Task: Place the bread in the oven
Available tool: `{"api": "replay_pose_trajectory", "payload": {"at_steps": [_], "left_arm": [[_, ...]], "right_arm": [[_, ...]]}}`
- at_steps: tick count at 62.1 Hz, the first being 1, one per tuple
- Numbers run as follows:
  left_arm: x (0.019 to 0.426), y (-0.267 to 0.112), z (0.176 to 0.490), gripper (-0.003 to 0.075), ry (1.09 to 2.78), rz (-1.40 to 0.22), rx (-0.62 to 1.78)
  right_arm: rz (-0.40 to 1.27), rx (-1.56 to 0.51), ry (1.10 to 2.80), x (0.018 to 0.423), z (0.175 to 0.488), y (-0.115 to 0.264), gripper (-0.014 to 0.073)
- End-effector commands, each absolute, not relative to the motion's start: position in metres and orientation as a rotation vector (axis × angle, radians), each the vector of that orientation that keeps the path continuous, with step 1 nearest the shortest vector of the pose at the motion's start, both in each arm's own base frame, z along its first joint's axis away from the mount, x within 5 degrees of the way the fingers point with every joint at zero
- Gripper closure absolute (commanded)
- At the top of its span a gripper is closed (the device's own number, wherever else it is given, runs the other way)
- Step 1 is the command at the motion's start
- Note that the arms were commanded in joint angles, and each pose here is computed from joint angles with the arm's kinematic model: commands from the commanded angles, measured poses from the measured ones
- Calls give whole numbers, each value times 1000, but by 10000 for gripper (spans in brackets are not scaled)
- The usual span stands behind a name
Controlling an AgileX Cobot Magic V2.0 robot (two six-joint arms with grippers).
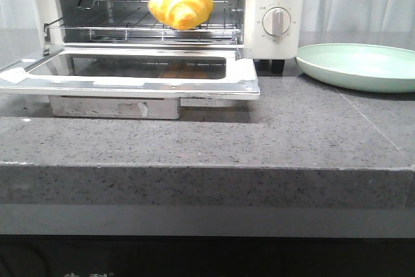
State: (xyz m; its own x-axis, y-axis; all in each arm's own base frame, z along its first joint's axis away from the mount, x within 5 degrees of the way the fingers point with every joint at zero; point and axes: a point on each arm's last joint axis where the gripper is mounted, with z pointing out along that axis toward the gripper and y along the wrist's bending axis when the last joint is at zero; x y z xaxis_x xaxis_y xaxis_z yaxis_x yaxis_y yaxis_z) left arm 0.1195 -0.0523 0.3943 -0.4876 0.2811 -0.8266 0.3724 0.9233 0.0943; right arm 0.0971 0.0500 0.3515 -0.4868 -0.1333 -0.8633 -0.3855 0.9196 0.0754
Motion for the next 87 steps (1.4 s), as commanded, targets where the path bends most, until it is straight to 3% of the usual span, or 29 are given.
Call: {"api": "replay_pose_trajectory", "payload": {"at_steps": [1,32,39,50,58,87], "left_arm": [[119,-54,408,738,2022,-157,451],[124,-57,405,738,2040,-151,457],[124,-57,405,738,2040,-151,457],[124,-57,405,738,2040,-151,457],[124,-57,405,738,2042,-150,457],[125,-57,405,738,2042,-150,458]], "right_arm": [[327,-369,1959,97,366,49,15],[327,-369,1960,97,365,49,48],[326,-369,1962,97,365,49,200],[324,-369,1967,97,365,49,529],[324,-369,1967,97,365,49,673],[319,-370,1981,97,364,48,666]]}}
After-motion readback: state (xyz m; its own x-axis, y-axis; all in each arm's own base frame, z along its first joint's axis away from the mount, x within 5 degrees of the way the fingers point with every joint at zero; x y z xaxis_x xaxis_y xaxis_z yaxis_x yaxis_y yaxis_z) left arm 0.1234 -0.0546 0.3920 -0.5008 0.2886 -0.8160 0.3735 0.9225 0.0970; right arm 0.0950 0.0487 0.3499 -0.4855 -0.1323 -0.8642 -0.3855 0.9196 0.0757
